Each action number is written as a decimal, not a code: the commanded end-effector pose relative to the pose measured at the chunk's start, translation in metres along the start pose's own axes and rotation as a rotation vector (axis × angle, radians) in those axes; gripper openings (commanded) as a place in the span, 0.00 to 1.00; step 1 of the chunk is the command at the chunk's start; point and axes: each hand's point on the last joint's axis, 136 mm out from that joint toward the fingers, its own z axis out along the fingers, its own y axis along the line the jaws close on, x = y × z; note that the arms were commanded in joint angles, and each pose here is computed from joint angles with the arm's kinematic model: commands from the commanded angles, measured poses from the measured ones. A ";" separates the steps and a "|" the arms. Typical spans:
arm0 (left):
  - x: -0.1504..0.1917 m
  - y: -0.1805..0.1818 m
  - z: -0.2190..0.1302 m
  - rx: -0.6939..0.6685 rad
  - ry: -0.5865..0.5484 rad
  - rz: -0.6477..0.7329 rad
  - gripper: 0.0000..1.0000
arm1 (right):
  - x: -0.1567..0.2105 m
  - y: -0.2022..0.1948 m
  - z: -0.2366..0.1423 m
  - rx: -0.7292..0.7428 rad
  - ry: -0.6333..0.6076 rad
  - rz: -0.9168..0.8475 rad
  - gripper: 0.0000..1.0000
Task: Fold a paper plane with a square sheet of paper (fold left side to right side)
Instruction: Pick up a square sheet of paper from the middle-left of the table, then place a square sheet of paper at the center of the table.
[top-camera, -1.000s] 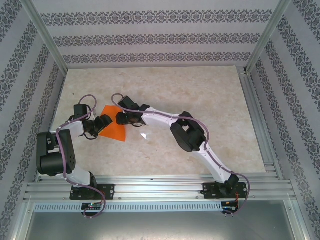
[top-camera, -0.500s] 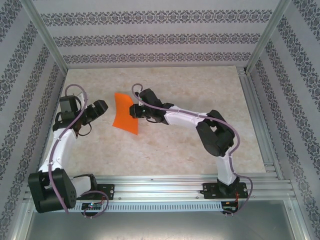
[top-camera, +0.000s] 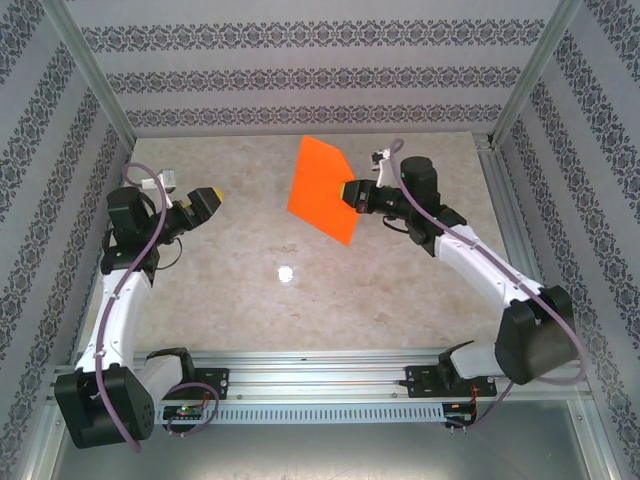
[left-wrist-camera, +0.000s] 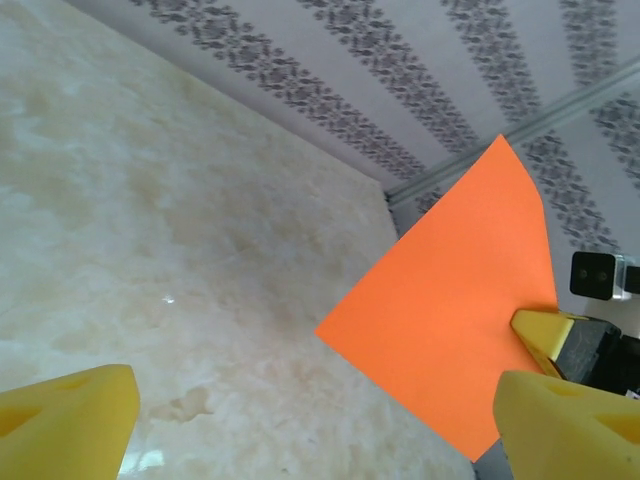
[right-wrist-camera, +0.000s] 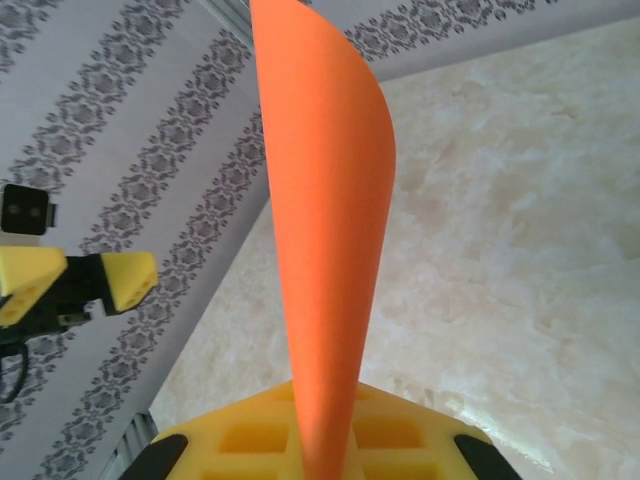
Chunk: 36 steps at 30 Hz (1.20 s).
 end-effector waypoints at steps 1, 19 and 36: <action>0.010 -0.057 0.015 0.237 0.070 0.118 0.94 | 0.009 0.033 -0.030 -0.126 0.055 -0.041 0.10; 0.085 -0.163 0.055 0.592 0.373 0.365 0.70 | 0.007 0.091 -0.067 -0.331 0.067 -0.029 0.10; 0.119 -0.045 0.118 0.151 0.464 0.073 0.00 | 0.032 -0.087 -0.096 0.428 0.027 0.167 0.62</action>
